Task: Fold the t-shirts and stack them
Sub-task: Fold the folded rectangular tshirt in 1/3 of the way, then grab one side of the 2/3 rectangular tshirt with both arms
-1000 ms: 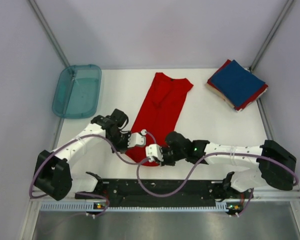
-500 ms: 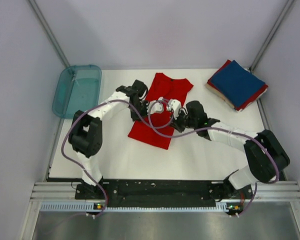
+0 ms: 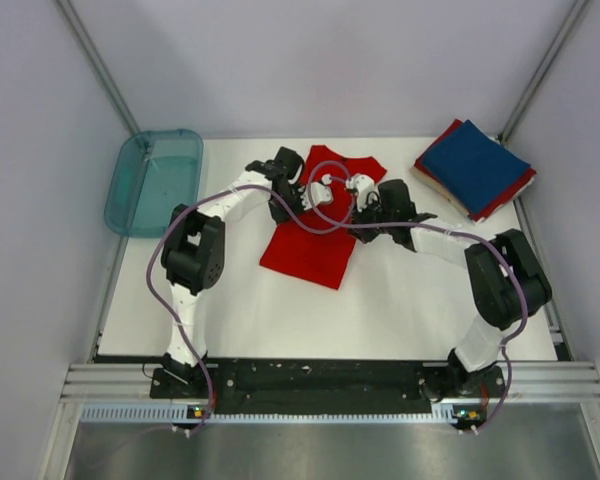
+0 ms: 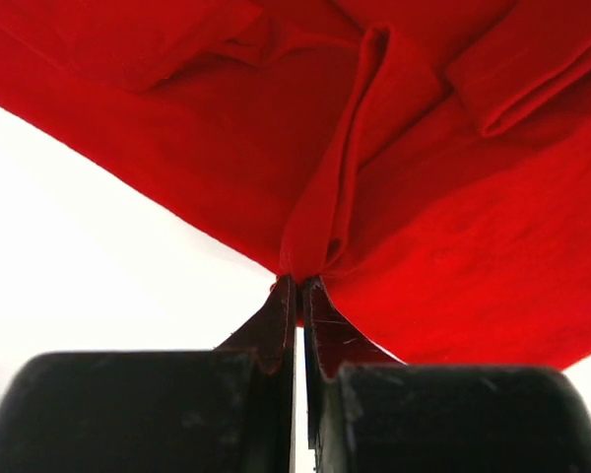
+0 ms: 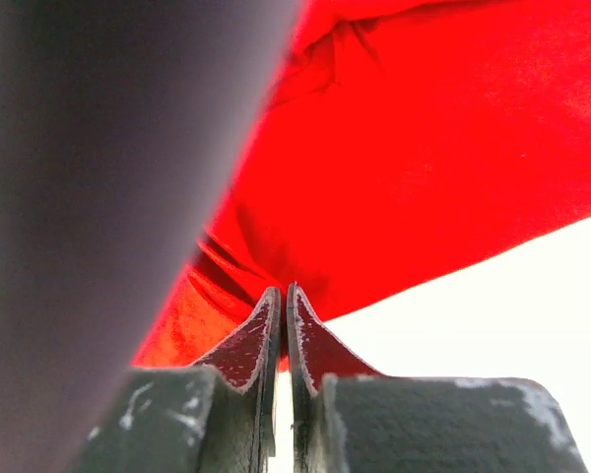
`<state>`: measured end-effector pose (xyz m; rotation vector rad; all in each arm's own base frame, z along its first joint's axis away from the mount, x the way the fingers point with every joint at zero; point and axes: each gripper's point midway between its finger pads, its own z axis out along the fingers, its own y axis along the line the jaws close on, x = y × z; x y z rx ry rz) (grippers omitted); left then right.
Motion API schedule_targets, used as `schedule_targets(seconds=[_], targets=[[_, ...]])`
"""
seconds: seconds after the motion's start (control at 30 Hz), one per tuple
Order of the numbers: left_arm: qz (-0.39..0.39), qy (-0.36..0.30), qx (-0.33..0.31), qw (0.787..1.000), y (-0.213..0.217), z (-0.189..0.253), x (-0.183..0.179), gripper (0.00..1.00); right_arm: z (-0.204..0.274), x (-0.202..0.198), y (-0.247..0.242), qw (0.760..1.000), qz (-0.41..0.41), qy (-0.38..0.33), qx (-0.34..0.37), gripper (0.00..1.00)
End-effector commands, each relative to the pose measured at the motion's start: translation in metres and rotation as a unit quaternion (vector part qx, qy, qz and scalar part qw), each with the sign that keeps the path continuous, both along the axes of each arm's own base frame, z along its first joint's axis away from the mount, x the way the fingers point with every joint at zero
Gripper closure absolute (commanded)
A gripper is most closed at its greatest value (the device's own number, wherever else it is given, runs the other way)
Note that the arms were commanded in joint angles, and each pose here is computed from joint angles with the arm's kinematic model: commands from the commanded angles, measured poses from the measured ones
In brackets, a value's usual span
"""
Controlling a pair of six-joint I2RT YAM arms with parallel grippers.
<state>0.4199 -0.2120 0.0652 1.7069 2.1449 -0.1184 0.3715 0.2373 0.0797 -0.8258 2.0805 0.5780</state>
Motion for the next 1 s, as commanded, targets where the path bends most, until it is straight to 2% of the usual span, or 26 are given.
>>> schedule_targets(seconds=[0.0, 0.2, 0.27, 0.37, 0.43, 0.57, 0.67, 0.77, 0.8, 0.87, 0.97], targets=[[0.001, -0.047, -0.028, 0.999, -0.016, 0.013, 0.025, 1.00, 0.009, 0.015, 0.011, 0.999, -0.010, 0.013, 0.033, 1.00], [0.010, -0.049, -0.013, 0.999, -0.013, -0.001, 0.031, 1.00, -0.003, 0.024, 0.000, 0.996, -0.054, 0.055, 0.050, 1.00], [0.017, -0.060, -0.013, 0.998, -0.013, 0.000, 0.036, 0.88, -0.011, 0.025, -0.003, 0.995, -0.062, 0.066, 0.050, 1.00], [0.033, -0.099, -0.021, 0.994, -0.015, 0.012, 0.054, 0.72, -0.014, 0.040, -0.011, 0.992, -0.092, 0.069, 0.055, 0.87], [0.056, -0.147, -0.030, 0.987, -0.016, 0.031, 0.075, 0.62, -0.010, 0.058, -0.020, 0.989, -0.120, 0.059, 0.069, 0.85], [0.116, -0.222, -0.039, 0.967, -0.002, 0.069, 0.119, 0.55, 0.013, 0.090, -0.045, 0.979, -0.174, 0.034, 0.097, 0.80], [0.151, -0.208, -0.062, 0.964, 0.013, 0.093, 0.130, 0.54, 0.032, 0.084, -0.053, 0.984, -0.162, 0.019, 0.065, 0.73], [0.107, -0.159, -0.121, 0.974, 0.011, 0.115, 0.099, 0.55, 0.041, 0.048, -0.041, 0.992, -0.112, 0.010, 0.052, 0.66], [0.070, -0.125, -0.146, 0.979, 0.006, 0.109, 0.073, 0.55, 0.041, 0.031, -0.029, 0.996, -0.078, -0.004, 0.037, 0.64], [-0.007, -0.101, -0.164, 0.981, 0.003, 0.104, 0.029, 0.55, 0.041, -0.005, -0.014, 0.999, -0.011, -0.047, -0.008, 0.59], [-0.115, -0.073, -0.165, 0.977, 0.008, 0.083, -0.034, 0.51, 0.022, -0.066, 0.013, 0.992, 0.091, -0.068, -0.062, 0.52]])
